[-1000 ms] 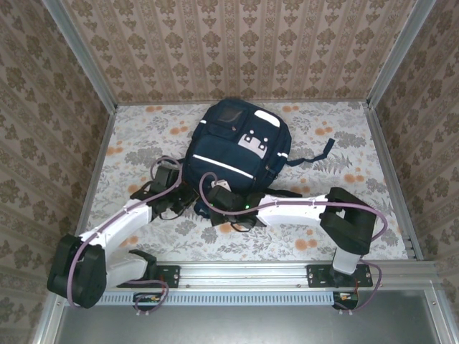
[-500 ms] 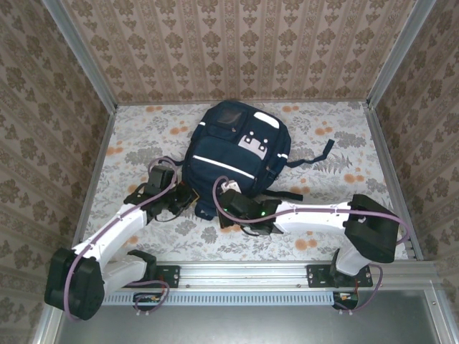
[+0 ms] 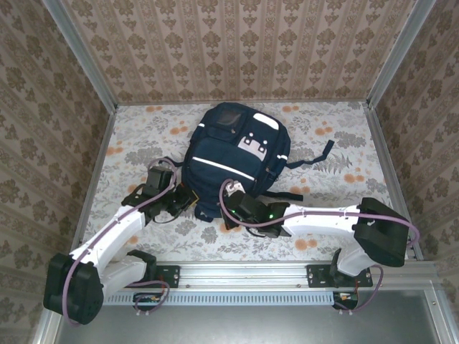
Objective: Pack the student bag
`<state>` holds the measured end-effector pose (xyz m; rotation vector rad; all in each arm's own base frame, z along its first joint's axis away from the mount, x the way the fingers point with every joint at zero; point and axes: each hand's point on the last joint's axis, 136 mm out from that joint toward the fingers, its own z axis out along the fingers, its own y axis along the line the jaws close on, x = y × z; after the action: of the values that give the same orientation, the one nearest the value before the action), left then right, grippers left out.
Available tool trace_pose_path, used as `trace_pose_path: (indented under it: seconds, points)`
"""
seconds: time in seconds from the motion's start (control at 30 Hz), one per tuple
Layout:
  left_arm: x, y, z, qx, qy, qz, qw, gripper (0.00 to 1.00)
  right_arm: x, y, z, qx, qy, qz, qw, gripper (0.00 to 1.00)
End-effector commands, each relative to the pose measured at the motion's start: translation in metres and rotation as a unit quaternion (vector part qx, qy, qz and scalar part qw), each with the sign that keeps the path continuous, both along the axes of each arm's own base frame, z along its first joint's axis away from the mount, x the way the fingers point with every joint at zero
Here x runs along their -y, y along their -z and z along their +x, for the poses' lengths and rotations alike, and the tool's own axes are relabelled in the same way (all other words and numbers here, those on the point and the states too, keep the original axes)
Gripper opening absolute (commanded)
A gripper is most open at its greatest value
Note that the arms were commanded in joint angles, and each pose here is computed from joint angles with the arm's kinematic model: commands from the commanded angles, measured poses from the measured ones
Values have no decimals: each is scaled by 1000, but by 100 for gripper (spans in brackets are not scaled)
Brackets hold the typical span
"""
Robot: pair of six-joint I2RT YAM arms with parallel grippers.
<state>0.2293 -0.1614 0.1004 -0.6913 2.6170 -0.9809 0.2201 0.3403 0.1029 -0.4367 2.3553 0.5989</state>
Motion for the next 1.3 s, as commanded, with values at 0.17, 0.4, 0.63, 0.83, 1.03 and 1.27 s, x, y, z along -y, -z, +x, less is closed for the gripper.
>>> trace_pose_path:
  seconds: [0.17,0.4,0.63,0.83,1.03,1.27]
  points:
    - [-33,-5,28,59,-71,83,992,0,29,21,-25,-47,-47,-12,998,0]
    - [-25,-10,26,67,-61,80,993,0,17,8,-13,-62,-44,71,995,0]
    - [-19,-12,25,72,-59,71,993,0,-5,2,-14,-108,-72,177,976,8]
    - [-13,-13,22,77,-44,78,993,0,-7,14,-9,-125,-55,175,975,0]
    - [-19,-13,21,76,-36,101,991,50,38,51,-2,-120,17,-13,993,0]
    - [-21,-36,28,101,-24,97,990,66,39,49,-13,-87,-8,-102,991,0]
